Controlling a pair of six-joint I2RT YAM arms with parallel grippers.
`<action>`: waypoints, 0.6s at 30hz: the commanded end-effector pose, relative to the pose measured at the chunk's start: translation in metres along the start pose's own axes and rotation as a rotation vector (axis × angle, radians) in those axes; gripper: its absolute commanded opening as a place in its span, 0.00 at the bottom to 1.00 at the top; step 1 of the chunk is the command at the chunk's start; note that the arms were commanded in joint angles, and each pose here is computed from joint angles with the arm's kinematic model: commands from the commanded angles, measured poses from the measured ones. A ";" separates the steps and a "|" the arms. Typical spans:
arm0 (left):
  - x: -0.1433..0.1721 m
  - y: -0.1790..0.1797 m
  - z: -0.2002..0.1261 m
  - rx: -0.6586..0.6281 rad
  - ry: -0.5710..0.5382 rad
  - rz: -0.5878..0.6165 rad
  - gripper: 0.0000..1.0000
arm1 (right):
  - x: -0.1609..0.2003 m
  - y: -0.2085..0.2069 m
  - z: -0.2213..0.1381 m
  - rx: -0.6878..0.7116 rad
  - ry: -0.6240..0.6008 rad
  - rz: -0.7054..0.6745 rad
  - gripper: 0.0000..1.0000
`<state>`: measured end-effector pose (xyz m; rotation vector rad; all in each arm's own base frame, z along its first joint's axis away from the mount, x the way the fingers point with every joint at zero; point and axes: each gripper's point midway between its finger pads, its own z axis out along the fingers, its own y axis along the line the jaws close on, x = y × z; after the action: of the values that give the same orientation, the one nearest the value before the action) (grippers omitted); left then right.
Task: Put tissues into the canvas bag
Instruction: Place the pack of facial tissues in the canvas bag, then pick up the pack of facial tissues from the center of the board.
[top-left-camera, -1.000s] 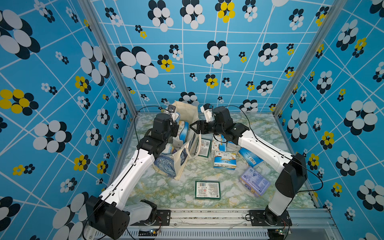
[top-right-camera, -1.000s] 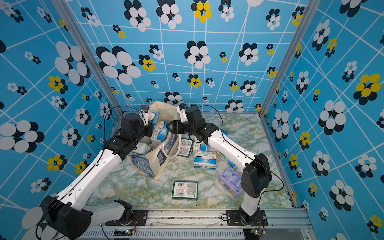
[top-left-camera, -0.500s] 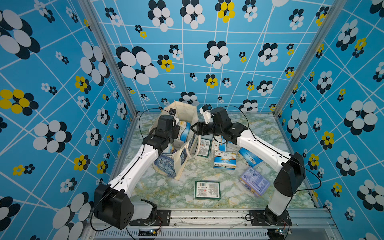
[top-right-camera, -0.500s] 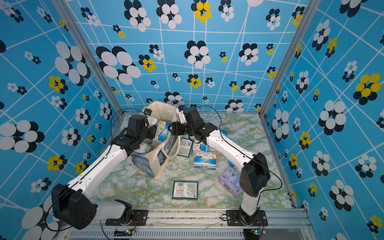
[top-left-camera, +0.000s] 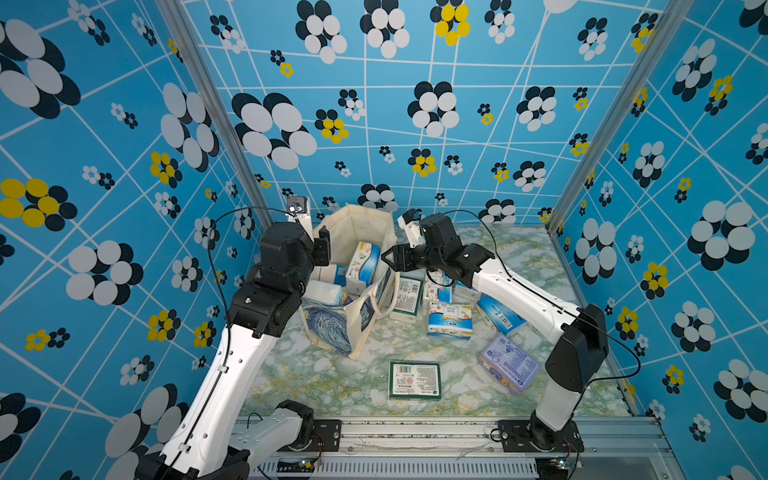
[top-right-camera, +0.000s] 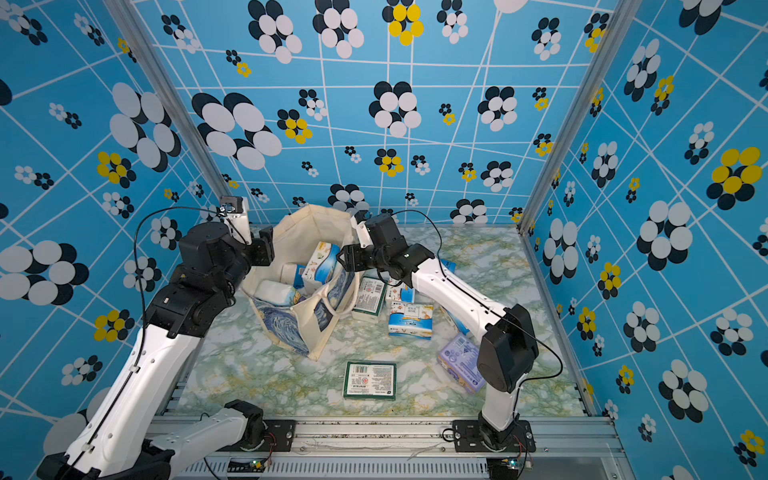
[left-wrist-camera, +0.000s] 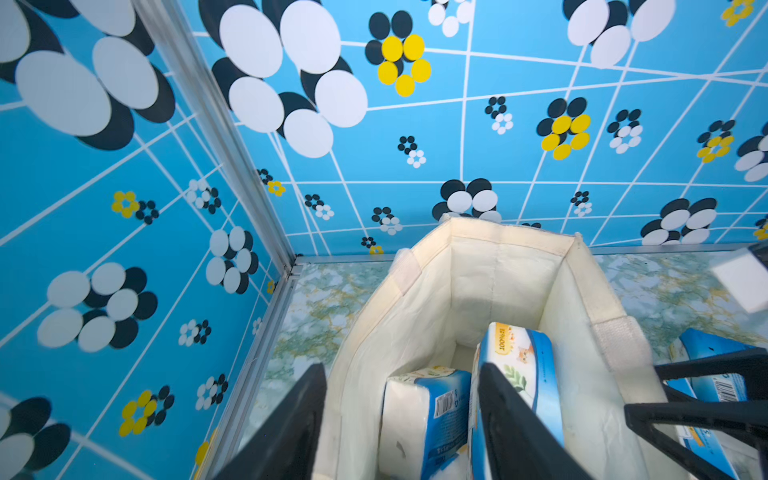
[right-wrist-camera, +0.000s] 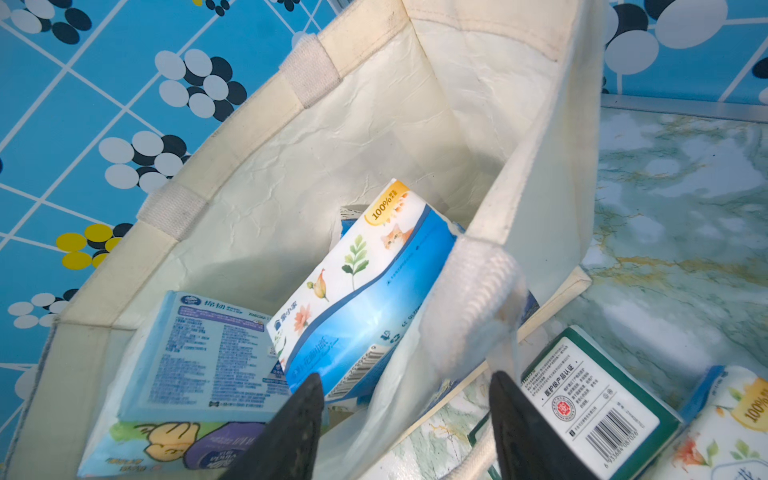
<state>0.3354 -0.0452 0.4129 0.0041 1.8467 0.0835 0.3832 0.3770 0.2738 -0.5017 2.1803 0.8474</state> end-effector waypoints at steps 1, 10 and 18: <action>0.052 0.020 0.006 -0.085 0.181 0.002 0.55 | 0.000 0.004 -0.023 0.027 0.014 -0.099 0.67; 0.102 0.056 0.019 -0.118 0.287 -0.159 0.53 | 0.013 0.002 -0.079 0.075 0.007 -0.303 0.79; 0.116 0.052 0.033 -0.061 0.327 -0.208 0.48 | 0.090 0.008 -0.119 -0.052 0.180 -0.489 0.82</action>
<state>0.3295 0.0199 0.3055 -0.2538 2.1423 0.0630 0.2950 0.2980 0.3140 -0.8946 1.9912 0.6044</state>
